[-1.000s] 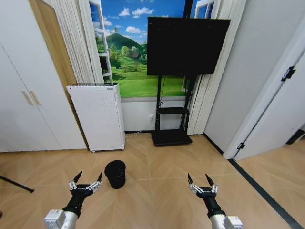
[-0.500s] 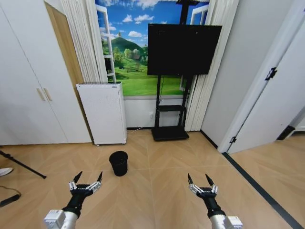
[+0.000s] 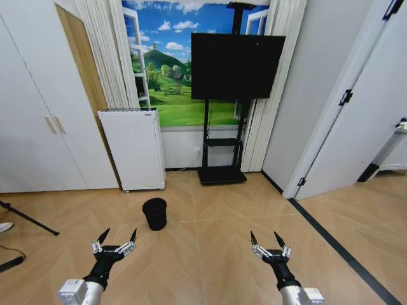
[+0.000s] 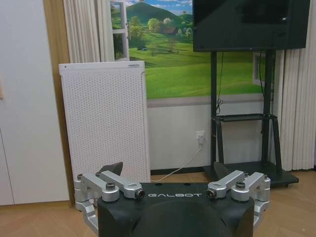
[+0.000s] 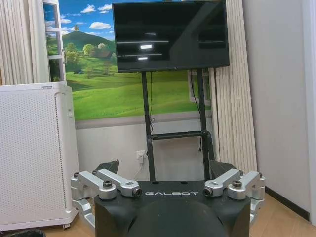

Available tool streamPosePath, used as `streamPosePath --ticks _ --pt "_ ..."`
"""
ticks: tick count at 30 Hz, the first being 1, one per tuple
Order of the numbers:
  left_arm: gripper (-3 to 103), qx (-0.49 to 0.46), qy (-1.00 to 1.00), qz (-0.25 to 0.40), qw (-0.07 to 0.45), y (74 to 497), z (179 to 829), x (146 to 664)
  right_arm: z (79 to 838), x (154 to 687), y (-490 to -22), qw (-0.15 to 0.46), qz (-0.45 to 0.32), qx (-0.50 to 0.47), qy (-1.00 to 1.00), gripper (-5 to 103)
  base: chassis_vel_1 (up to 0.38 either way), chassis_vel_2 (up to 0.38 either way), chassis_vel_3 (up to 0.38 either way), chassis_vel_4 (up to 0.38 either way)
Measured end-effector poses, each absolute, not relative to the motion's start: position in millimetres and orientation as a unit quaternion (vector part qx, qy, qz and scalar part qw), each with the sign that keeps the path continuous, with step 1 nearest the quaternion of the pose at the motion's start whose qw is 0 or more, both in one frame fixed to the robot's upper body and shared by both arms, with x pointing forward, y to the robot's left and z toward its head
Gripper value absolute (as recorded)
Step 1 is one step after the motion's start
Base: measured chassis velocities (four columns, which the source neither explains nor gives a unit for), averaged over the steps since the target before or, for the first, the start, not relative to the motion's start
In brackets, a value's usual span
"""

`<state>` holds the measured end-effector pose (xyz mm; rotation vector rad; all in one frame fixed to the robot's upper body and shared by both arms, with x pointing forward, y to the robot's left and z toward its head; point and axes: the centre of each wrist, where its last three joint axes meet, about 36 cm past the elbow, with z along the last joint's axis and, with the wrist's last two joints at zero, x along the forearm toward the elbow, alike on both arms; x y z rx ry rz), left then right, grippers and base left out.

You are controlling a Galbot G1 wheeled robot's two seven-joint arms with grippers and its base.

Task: Pick up the trash bin and place the garbage on the floor into it.

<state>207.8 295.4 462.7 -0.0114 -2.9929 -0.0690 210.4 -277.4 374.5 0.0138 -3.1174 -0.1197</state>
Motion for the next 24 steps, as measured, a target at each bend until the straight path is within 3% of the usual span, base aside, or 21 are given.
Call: streamPosePath --ticks 14,24 --pt "100 -0.004 -0.997 -0.023 0.074 295.2 462.6 207.7 374.6 210.4 -277.6 0.011 -0.038 0.004 -0.999 100 -0.092 -0.205 0.103 0.186" --pt "100 -0.004 -0.997 -0.023 0.074 295.4 462.7 207.8 374.5 210.4 -277.4 0.011 -0.038 0.004 -0.999 100 0.145 -0.048 -0.144 0.044"
